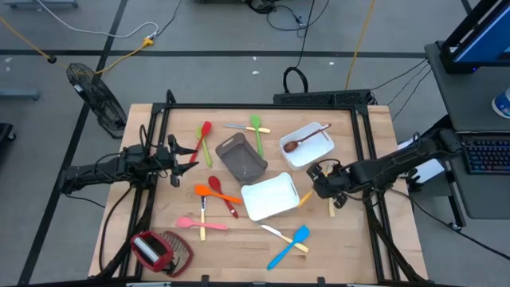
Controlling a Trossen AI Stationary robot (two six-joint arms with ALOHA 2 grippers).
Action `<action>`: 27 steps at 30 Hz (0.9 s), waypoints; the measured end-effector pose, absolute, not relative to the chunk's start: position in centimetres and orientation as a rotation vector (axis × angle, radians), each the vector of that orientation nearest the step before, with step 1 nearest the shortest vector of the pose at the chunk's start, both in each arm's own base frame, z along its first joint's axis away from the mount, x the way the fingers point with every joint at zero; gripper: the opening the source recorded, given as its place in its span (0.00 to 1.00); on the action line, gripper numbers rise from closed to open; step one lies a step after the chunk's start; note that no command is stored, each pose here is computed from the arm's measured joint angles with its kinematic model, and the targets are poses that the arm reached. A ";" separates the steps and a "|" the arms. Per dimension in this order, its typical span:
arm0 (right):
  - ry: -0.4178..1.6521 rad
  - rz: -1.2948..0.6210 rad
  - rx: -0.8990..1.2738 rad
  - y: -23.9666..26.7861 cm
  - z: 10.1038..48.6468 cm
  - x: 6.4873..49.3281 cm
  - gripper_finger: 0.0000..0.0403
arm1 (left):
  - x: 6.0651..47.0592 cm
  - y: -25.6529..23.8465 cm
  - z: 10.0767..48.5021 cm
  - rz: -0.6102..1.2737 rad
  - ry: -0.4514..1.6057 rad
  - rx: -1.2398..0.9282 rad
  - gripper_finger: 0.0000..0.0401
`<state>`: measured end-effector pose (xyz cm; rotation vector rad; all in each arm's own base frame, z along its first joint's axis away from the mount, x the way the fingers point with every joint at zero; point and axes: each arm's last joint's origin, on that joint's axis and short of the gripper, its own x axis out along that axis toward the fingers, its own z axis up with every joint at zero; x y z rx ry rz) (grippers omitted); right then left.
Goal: Pick & Place Kitchen Items
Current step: Put the yellow spatula into the bottom white bin
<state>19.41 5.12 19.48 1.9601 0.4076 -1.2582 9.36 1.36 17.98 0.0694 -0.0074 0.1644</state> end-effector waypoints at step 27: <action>-0.294 -0.563 1.677 -3.3 28.0 22.3 0.06 | 9.4 1.4 18.0 0.164 -0.013 0.006 0.50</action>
